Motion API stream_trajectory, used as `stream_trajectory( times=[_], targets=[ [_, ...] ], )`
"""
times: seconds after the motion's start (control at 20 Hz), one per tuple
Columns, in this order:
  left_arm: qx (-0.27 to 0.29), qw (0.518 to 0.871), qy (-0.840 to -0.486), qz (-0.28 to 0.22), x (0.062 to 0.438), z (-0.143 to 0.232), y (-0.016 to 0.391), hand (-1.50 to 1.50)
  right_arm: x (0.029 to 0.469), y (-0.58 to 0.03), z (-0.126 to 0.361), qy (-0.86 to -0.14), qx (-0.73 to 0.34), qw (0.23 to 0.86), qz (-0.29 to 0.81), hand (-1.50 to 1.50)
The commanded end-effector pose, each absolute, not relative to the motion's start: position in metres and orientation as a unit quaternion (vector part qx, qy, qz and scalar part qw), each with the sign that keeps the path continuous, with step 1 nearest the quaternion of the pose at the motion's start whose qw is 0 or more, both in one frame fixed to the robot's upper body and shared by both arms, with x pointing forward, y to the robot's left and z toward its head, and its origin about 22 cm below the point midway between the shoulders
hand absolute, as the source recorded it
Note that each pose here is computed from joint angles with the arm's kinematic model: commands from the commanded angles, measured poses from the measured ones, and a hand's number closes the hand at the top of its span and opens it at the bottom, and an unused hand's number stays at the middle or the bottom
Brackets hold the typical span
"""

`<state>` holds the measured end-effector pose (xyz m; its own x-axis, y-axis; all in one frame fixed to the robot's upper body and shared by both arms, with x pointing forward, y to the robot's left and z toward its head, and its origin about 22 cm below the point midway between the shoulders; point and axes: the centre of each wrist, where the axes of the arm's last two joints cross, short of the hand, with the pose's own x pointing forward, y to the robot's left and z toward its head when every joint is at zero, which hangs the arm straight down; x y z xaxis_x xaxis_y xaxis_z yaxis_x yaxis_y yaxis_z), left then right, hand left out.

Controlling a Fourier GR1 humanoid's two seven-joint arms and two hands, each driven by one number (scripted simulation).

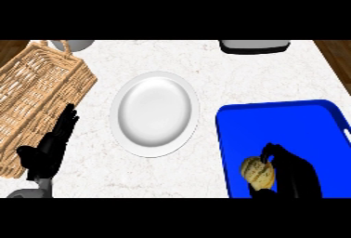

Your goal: Pick the squash from the tray and place it in the plate

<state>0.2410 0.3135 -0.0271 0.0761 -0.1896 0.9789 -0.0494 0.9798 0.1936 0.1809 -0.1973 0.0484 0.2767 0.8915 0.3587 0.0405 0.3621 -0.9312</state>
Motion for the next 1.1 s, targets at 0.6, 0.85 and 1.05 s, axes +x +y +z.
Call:
stream_trajectory(
  times=[0.6,0.85,1.05],
  targets=[
    [0.074,0.721,-0.685,-0.066,0.262,-0.019,0.301,0.0,0.116,-0.125,0.153,-0.622,-0.532,0.531,0.221,1.5],
    [0.079,0.723,-0.683,-0.064,0.252,-0.019,0.3,0.0,0.143,-0.094,0.178,-0.633,-0.517,0.527,0.236,1.5],
    [0.072,0.715,-0.693,-0.061,0.246,-0.022,0.301,0.0,0.176,-0.08,0.175,-0.63,-0.499,0.541,0.249,1.5]
  ],
)
